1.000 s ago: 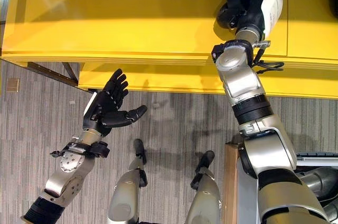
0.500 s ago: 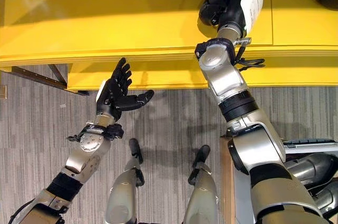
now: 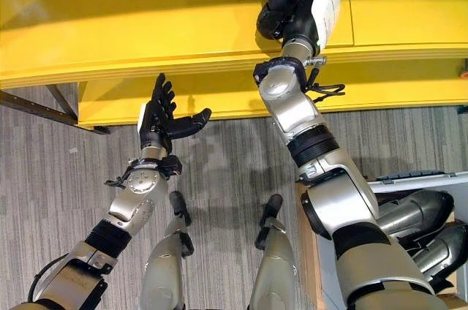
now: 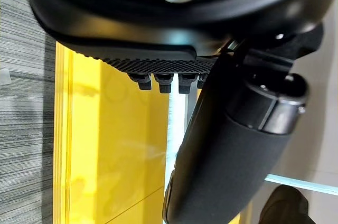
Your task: Move parts from the plastic box to the shelf.
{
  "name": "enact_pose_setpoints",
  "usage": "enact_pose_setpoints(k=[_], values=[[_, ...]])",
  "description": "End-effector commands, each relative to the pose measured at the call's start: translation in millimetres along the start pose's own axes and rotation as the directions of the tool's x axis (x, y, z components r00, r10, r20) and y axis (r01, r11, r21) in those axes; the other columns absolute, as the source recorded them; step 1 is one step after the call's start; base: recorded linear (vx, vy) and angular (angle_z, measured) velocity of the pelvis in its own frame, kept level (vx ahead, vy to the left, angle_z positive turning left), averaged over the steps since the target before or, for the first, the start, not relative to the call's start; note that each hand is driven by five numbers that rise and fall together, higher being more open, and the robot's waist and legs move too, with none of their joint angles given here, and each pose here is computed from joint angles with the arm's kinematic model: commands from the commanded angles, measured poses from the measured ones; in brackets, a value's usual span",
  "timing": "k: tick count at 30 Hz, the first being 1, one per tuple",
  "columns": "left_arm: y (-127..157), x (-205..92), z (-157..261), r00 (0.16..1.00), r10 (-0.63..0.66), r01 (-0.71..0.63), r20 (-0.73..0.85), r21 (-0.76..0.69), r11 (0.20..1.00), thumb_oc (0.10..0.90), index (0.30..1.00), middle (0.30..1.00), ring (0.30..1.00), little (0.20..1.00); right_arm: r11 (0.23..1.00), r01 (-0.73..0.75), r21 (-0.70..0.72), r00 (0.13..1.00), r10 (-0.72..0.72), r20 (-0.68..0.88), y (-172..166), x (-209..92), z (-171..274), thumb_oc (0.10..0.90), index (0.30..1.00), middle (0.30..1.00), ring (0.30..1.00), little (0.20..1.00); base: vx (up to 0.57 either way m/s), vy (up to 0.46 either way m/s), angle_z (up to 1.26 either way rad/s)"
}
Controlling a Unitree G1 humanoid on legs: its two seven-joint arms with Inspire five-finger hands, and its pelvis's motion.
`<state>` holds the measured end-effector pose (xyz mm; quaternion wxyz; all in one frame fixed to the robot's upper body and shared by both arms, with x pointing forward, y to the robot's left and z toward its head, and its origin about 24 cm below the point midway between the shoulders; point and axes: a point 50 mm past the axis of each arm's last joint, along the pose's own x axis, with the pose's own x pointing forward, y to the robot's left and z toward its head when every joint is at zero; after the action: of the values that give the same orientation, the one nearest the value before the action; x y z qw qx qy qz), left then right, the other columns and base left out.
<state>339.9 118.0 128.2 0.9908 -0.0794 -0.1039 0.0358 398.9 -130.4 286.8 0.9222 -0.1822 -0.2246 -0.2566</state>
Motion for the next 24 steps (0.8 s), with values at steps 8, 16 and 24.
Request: enact_pose_setpoints(k=[8, 16, 24], values=[[-66, 28, 72, 0.948, -0.232, 0.238, 0.216, -0.002, 0.971, 0.9, 1.0, 1.0, 1.0, 1.0, 0.99, -0.123, 0.066, 0.987, 0.115, 0.11, 25, -10, 39, 0.9, 1.0, 1.0, 1.0, 1.0, 0.0, 0.001, -0.01], [-73, 26, 71, 0.947, -0.244, 0.251, 0.209, -0.008, 0.968, 0.9, 1.0, 1.0, 1.0, 1.0, 0.988, -0.136, 0.08, 0.978, 0.121, 0.168, 27, -12, 48, 0.9, 1.0, 1.0, 1.0, 1.0, 0.0, 0.0, -0.01], [-76, 26, 71, 0.945, -0.256, 0.262, 0.204, -0.007, 0.965, 0.9, 1.0, 1.0, 1.0, 1.0, 0.991, -0.099, 0.09, 0.967, 0.075, 0.244, 23, -13, 65, 0.9, 1.0, 1.0, 1.0, 1.0, 0.0, 0.0, 0.0]])
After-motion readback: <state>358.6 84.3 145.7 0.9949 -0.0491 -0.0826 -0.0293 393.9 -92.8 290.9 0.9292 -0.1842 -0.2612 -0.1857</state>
